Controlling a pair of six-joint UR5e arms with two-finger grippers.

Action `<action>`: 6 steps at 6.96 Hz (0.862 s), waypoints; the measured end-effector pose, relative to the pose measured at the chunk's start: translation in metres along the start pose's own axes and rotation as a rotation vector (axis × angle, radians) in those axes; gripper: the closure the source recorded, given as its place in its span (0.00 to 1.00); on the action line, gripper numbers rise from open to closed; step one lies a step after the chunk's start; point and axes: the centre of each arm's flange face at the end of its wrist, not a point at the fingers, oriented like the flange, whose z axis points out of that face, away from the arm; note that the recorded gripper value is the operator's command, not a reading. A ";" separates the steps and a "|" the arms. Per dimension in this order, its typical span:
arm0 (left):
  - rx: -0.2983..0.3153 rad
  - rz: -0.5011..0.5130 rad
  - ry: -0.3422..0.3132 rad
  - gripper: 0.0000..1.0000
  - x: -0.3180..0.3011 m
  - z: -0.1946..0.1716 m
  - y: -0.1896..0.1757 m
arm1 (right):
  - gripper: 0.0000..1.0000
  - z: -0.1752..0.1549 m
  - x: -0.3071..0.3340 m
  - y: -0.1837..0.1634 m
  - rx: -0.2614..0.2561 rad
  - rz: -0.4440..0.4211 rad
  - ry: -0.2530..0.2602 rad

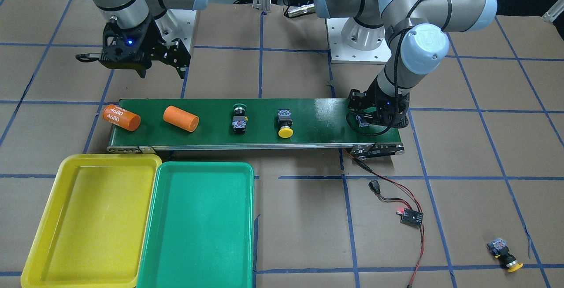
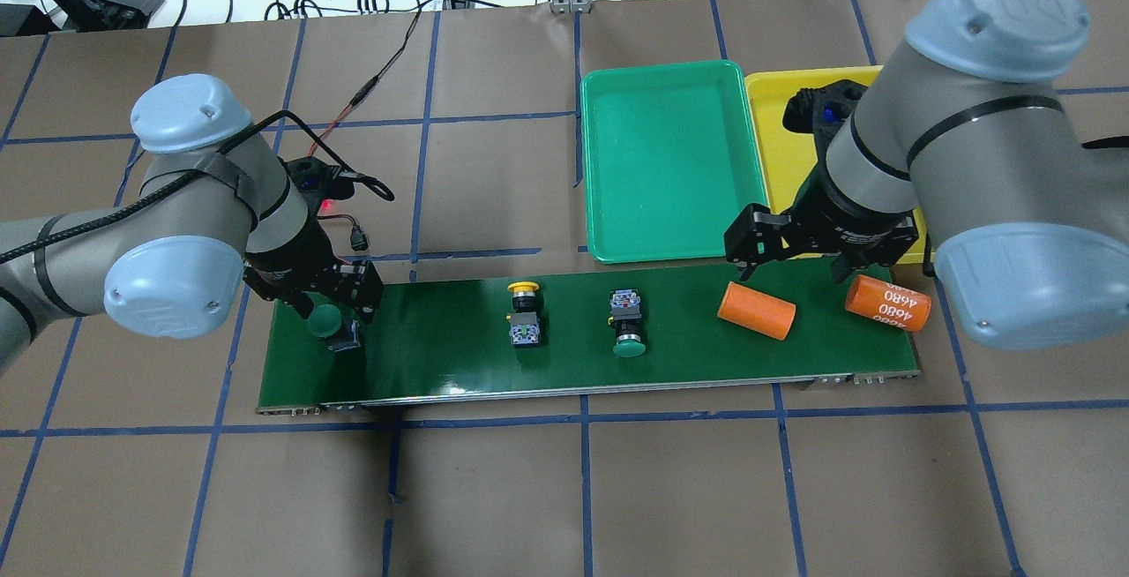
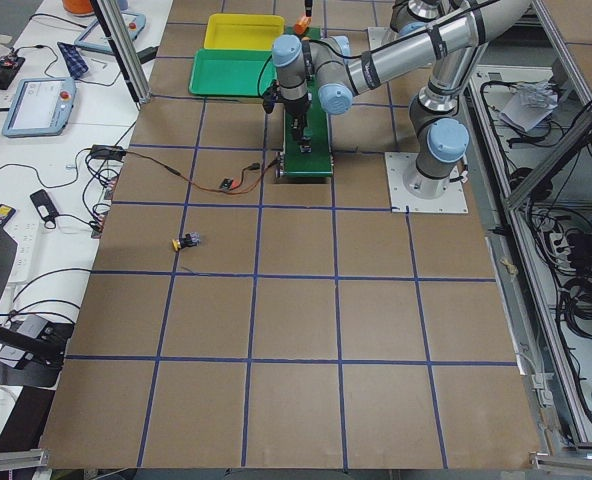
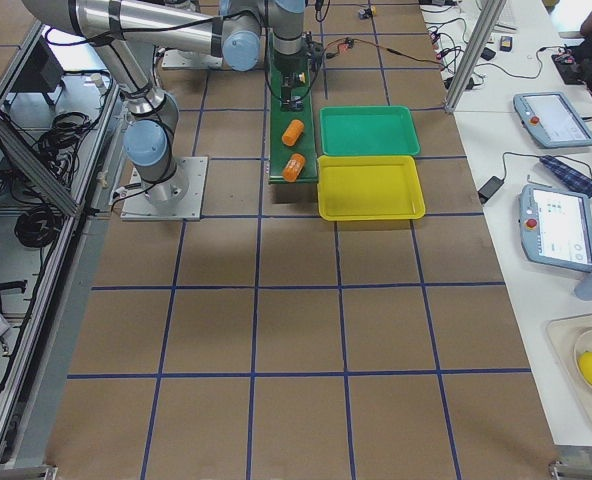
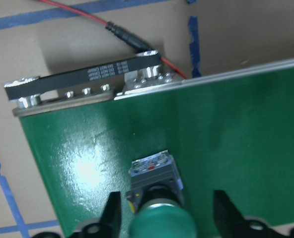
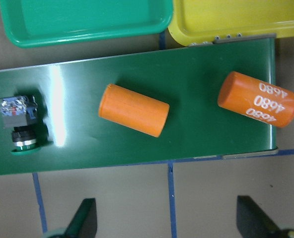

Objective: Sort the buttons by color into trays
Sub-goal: 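Grasp the green-capped button with the right gripper while the left gripper withdraws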

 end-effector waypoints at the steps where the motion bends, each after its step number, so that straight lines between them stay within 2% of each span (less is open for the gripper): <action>1: 0.020 -0.028 0.028 0.15 0.011 0.000 -0.003 | 0.00 0.015 -0.013 -0.007 -0.006 -0.030 -0.003; 3: 0.038 -0.060 0.059 0.02 0.028 -0.001 -0.004 | 0.00 0.050 -0.033 -0.018 -0.029 -0.054 0.004; 4: 0.072 -0.051 0.052 0.00 0.025 -0.013 -0.010 | 0.00 0.069 -0.038 -0.020 -0.049 -0.014 0.007; 6: 0.167 -0.072 0.015 0.00 -0.022 -0.069 -0.048 | 0.00 0.091 -0.051 -0.019 -0.061 0.015 0.014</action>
